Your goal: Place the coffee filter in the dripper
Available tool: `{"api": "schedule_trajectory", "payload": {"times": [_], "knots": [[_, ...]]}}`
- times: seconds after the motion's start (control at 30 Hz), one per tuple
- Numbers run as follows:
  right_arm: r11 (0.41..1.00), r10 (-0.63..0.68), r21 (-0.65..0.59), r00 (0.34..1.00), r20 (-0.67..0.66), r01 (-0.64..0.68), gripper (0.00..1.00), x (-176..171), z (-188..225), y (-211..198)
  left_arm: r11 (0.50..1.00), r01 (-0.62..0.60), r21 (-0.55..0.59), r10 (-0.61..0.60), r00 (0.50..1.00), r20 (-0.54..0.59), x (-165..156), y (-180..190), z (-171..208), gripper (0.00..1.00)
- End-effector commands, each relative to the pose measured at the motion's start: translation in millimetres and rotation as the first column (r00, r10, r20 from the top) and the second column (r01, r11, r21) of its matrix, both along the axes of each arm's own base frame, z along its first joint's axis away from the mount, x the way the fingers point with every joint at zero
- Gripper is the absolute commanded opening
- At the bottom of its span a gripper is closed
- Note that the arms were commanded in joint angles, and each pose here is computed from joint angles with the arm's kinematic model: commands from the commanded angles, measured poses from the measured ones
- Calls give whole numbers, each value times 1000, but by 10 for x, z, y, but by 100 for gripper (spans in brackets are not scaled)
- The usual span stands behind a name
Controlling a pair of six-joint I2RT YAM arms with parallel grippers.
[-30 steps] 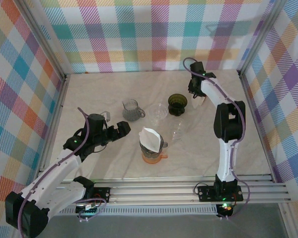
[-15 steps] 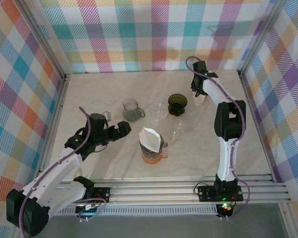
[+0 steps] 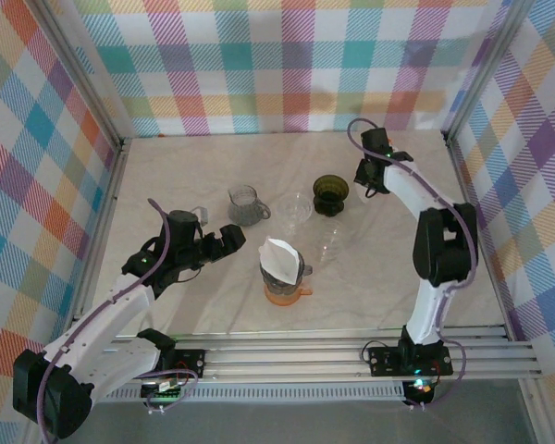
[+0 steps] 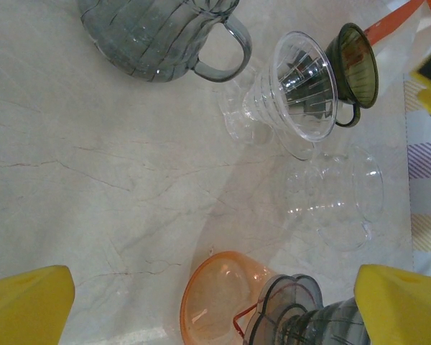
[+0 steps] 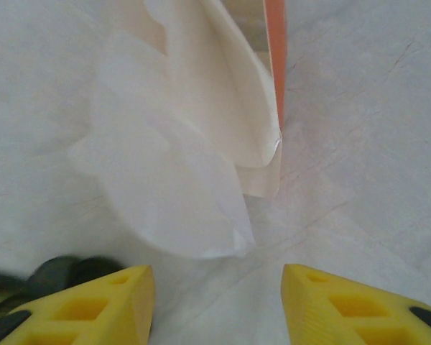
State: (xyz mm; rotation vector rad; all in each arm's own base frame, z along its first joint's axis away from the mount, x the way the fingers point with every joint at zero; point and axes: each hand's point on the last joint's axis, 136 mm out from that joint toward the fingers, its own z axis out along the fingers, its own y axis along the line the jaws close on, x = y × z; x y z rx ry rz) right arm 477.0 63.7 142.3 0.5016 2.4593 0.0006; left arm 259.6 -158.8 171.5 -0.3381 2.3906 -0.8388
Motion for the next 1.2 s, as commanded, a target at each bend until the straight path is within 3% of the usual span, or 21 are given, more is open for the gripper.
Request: {"api": "schedule_trajectory", "payload": {"times": [0.0, 0.23, 0.53, 0.63, 0.9, 1.17], "knots": [[998, 9, 67, 993, 119, -17, 53, -158, 487, 75, 999, 20, -31, -19, 999, 35, -37, -33, 167, 100], [963, 115, 217, 971, 209, -161, 56, -792, 868, 367, 998, 26, -55, -22, 997, 68, -181, 19, 328, 100], [847, 389, 268, 880, 274, -458, 58, -1687, 958, 1118, 997, 36, -72, -32, 998, 59, -362, 69, 360, 100], [785, 450, 305, 835, 316, -539, 58, -1939, 970, 1324, 996, 39, -86, -34, 998, 61, -400, 71, 356, 99], [643, 646, 248, 687, 333, -724, 59, -2428, 1022, 1829, 982, 131, -133, -120, 989, 88, -439, -95, 496, 76], [597, 747, 159, 617, 248, -786, 57, -2569, 959, 2106, 970, 234, -65, -227, 968, 108, -510, -326, 617, 76]]}}
